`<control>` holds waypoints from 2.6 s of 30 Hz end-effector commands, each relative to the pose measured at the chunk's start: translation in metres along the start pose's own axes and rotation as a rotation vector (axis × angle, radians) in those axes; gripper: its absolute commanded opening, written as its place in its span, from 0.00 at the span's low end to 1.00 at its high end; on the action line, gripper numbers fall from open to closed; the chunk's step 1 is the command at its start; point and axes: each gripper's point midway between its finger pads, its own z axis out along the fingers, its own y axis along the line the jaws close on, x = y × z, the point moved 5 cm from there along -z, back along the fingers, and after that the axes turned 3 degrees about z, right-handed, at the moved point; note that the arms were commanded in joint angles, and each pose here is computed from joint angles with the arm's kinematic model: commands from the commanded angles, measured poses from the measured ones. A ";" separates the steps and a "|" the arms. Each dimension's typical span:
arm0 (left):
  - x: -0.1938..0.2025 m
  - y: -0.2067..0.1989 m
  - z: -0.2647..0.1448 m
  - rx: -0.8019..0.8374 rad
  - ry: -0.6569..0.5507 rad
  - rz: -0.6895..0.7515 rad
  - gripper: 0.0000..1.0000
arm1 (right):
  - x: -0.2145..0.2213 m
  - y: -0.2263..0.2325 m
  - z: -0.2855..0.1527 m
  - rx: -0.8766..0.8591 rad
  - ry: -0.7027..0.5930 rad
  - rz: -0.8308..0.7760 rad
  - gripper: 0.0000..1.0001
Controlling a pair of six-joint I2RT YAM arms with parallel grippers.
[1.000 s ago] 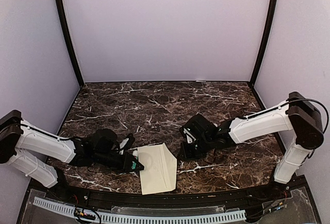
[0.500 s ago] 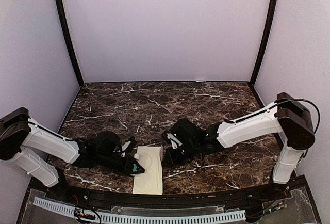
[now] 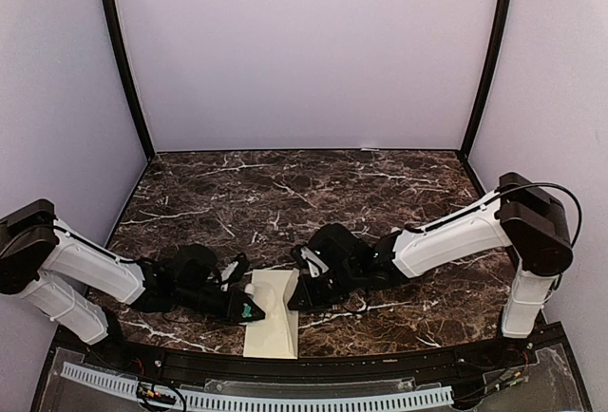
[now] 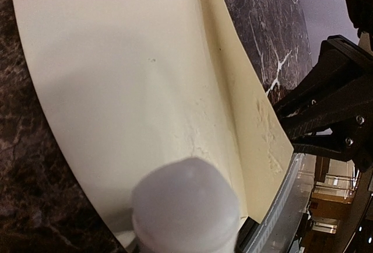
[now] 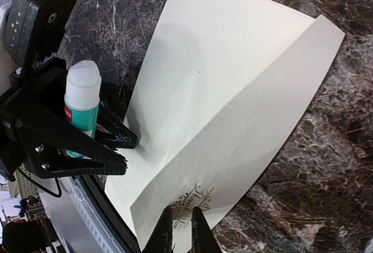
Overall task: Place the letter into the envelope and seal it
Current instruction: Seal the envelope flap on the envelope.
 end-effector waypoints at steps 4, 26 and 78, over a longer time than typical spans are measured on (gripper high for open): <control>0.013 0.012 0.000 -0.025 0.031 -0.020 0.00 | -0.001 0.012 0.014 -0.070 0.005 0.002 0.09; -0.026 -0.035 -0.020 0.049 -0.107 0.039 0.00 | 0.018 -0.017 0.033 -0.005 0.065 0.073 0.05; 0.002 0.005 0.024 -0.001 0.033 -0.017 0.00 | 0.013 -0.006 0.039 -0.105 0.049 0.122 0.11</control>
